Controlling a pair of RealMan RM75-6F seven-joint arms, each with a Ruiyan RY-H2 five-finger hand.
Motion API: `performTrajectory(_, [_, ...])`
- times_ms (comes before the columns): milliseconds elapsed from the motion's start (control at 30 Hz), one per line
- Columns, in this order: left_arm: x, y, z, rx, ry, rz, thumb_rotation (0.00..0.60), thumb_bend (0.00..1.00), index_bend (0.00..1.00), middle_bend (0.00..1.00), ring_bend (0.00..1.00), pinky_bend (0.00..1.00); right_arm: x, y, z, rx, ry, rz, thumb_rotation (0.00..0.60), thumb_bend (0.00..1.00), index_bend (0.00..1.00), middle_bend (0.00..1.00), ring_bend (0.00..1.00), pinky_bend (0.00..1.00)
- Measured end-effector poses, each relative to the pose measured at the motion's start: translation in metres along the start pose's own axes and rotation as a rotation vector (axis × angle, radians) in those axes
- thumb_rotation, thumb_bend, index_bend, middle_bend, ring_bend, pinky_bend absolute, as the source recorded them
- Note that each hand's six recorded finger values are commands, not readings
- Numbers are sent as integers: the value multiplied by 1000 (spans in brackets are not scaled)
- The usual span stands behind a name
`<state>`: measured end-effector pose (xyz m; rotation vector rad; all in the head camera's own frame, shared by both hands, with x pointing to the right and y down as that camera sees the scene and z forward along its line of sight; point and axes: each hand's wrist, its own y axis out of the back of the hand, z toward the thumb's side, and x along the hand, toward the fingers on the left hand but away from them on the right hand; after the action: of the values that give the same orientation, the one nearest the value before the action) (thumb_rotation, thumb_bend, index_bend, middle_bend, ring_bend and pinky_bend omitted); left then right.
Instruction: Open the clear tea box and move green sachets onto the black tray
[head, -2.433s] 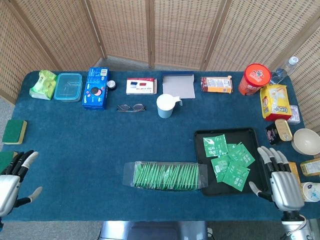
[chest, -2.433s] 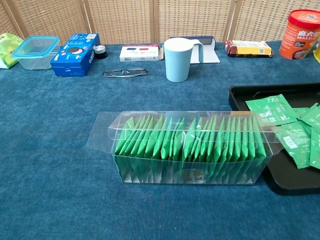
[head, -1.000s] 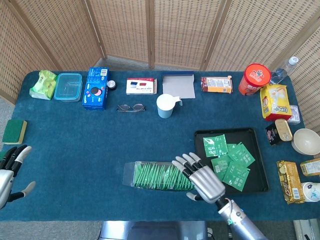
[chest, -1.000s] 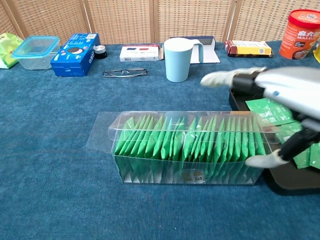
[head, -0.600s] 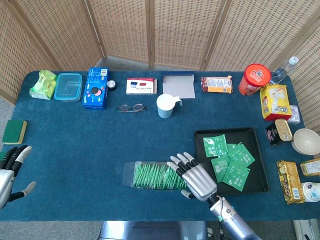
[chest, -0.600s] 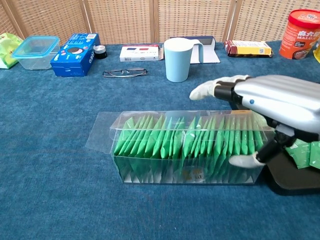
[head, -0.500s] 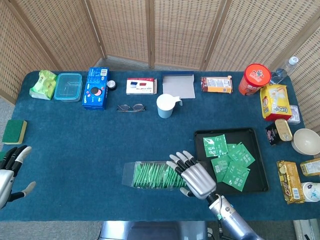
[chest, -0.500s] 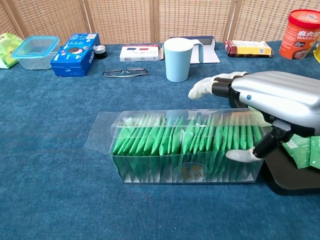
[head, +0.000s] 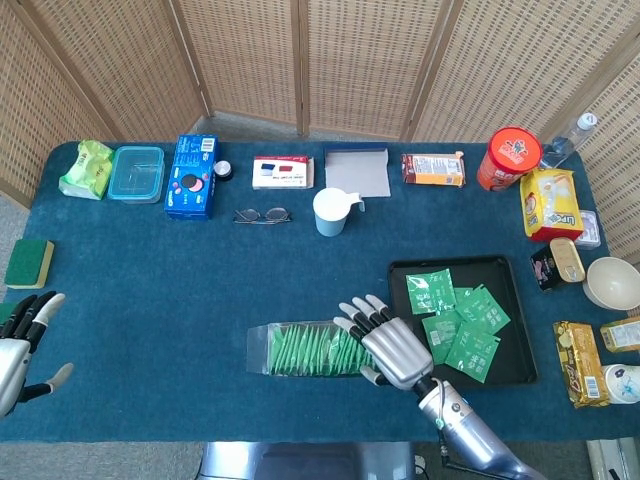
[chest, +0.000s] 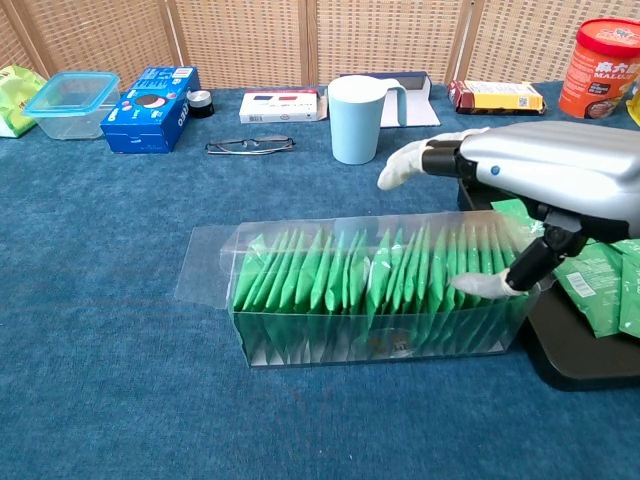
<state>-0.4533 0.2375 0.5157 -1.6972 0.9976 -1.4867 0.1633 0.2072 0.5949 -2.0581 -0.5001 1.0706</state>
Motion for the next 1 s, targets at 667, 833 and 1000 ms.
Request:
performTrajectory(667, [-2,-2,-6,-2,13,-3,600,223,45,63,0,236,-12,10,-5,-19,-2,4,600,317,140,0,0,14])
performTrajectory(833, [-1,-3,-5,-4,10,-4,600,223,45,63,0,236,-16,12,-5,-25,0,-3,600,318,158,0,0,14])
performTrajectory(1000, [-1,-4,-7,-6,14,-7,600,223,45,62,0,236,-21,19,-6,-27,-2,-6,600,324,162,0,0,14])
